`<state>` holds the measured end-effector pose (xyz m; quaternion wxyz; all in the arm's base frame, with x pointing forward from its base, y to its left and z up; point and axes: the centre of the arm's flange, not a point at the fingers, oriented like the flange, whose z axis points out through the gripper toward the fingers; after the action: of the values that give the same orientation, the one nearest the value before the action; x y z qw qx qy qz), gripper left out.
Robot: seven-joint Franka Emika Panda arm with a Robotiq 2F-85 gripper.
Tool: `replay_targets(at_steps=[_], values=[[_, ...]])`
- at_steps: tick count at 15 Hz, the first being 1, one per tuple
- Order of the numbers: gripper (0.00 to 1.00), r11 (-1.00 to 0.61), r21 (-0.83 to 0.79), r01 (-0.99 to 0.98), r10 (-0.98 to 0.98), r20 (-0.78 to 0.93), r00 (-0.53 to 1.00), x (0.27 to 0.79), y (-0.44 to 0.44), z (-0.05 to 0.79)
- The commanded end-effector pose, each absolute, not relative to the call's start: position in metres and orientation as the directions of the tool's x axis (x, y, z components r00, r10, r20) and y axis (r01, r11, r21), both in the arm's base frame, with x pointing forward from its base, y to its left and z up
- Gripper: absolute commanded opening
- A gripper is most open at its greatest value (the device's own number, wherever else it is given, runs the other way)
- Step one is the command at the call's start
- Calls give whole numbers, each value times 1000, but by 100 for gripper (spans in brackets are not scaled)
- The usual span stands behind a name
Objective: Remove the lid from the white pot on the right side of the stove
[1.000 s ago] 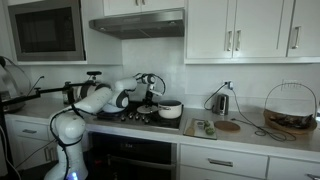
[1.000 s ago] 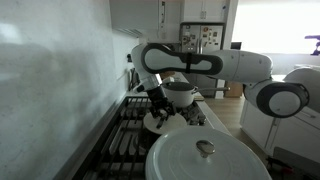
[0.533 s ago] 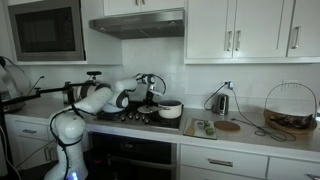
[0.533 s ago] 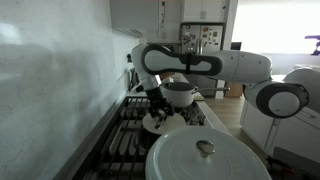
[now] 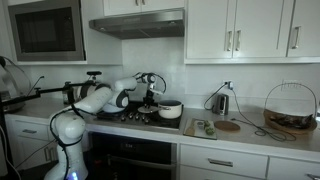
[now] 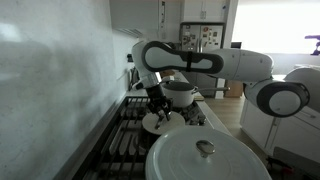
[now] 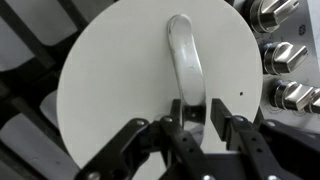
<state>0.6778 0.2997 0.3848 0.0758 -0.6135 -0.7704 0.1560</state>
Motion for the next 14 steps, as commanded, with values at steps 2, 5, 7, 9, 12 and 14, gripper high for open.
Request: replay_targets(at_steps=[2,5,7,9,12,14], values=[[77,161,-281,946,978,-86,-192,672,291,417],[99,146,-231,962,985,-60,-164,681,283,466],[100,141,-161,977,988,-31,-148,682,273,509],[100,129,-80,988,992,2,-129,679,258,559],[100,49,11,999,999,15,-50,665,231,635],[100,-42,51,998,999,10,42,652,208,685]])
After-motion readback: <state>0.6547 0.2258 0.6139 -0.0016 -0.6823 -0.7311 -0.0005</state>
